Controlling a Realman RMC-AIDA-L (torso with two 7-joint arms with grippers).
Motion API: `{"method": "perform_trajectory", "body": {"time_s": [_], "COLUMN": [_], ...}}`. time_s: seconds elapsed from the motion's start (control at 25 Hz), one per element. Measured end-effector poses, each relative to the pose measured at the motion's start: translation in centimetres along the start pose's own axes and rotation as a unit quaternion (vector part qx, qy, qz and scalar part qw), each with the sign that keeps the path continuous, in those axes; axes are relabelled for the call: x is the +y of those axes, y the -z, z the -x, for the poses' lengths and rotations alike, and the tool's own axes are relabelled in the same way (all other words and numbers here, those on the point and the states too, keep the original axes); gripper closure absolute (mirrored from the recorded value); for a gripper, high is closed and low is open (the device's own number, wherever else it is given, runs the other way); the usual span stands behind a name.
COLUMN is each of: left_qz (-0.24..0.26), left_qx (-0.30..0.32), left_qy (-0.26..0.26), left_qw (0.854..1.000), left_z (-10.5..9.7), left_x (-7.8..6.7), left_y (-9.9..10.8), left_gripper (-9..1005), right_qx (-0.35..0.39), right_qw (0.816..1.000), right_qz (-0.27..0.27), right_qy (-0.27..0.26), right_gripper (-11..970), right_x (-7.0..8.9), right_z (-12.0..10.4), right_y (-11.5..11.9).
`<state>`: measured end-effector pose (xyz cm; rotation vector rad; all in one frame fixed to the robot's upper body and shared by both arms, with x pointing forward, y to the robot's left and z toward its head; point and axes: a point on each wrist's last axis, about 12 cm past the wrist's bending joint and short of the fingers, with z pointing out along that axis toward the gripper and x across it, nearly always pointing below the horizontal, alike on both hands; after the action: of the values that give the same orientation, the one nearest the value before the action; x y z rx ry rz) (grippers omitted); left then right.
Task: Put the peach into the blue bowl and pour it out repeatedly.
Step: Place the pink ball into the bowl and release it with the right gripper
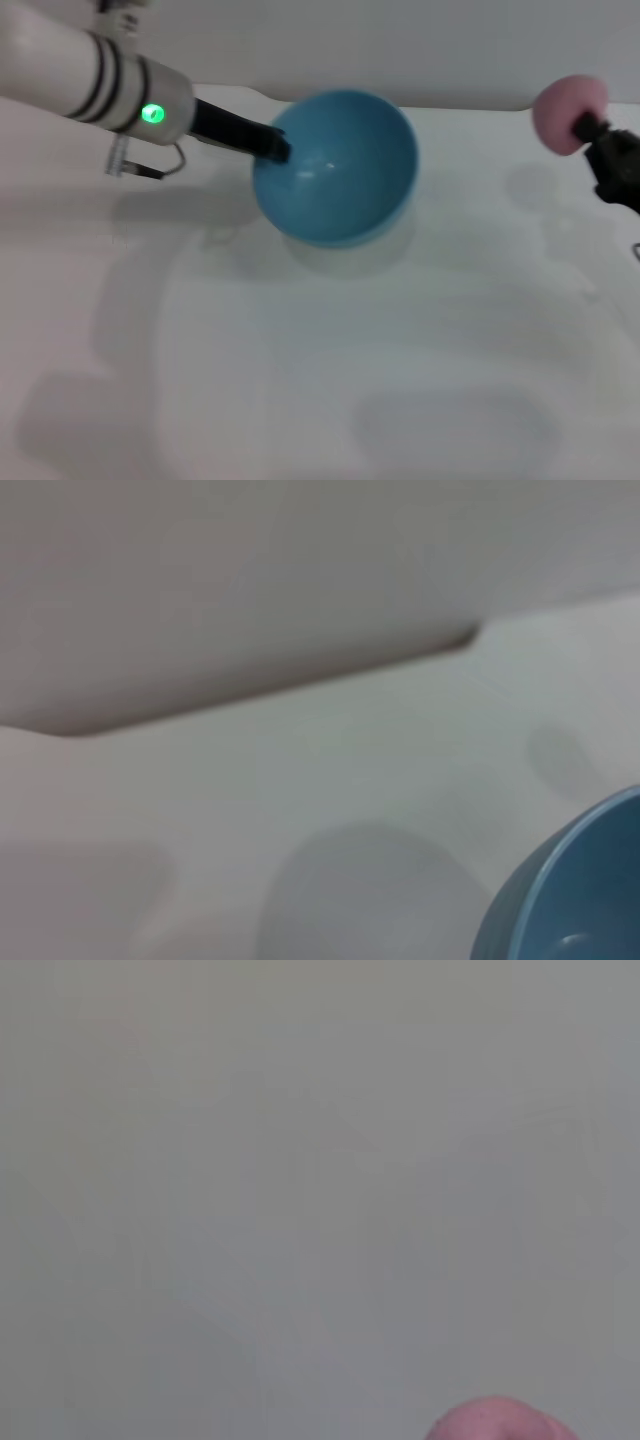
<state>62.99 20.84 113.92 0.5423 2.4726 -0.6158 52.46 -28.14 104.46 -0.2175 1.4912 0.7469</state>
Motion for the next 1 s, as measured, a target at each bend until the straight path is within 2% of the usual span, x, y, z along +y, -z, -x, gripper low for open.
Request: {"method": "perform_trajectory", "body": {"time_s": [0.08, 0.16, 0.24, 0.36, 0.52, 0.6, 0.72, 0.88, 1.0], "left_qz": [-0.006, -0.01, -0.017, -0.024, -0.025, -0.024, -0.025, -0.029, -0.029], "left_qx": [0.023, 0.034, 0.046, 0.049, 0.063, 0.071, 0.075, 0.074, 0.074], "left_qy": [-0.022, -0.034, -0.059, -0.081, -0.102, -0.113, -0.118, -0.112, -0.112], "left_qw": [0.999, 0.999, 0.997, 0.995, 0.992, 0.991, 0.99, 0.99, 0.991], "left_z": [0.1, 0.2, 0.4, 0.6, 0.5, 0.4, 0.4, 0.3, 0.3], "left_x": [-1.5, -2.5, -4.2, -5.8, -7.5, -8.1, -8.5, -8.6, -8.7], "left_y": [-1.5, -2.3, -3.5, -4.4, -5.3, -5.7, -5.8, -5.9, -5.9], "left_gripper": [997, 997, 997, 997, 997, 997, 997, 997, 997], "right_qx": [-0.002, 0.0, 0.015, 0.049, 0.108, 0.148, 0.165, 0.201, 0.226], "right_qw": [1.0, 0.999, 0.996, 0.985, 0.973, 0.966, 0.965, 0.964, 0.956], "right_qz": [0.01, 0.044, 0.092, 0.164, 0.203, 0.212, 0.206, 0.175, 0.188], "right_qy": [0.0, -0.005, -0.01, 0.003, -0.001, -0.011, -0.009, -0.008, 0.0], "right_gripper": [917, 917, 909, 898, 882, 875, 863, 848, 836], "right_x": [-0.1, -0.2, 0.0, 0.4, 0.1, -0.1, -0.3, -0.7, -0.3], "right_z": [0.3, 1.2, 1.9, 2.6, 2.9, 3.0, 3.1, 3.4, 3.8], "right_y": [0.2, 0.5, 0.6, 0.5, 0.6, 0.6, 0.8, 1.0, 0.7]}}
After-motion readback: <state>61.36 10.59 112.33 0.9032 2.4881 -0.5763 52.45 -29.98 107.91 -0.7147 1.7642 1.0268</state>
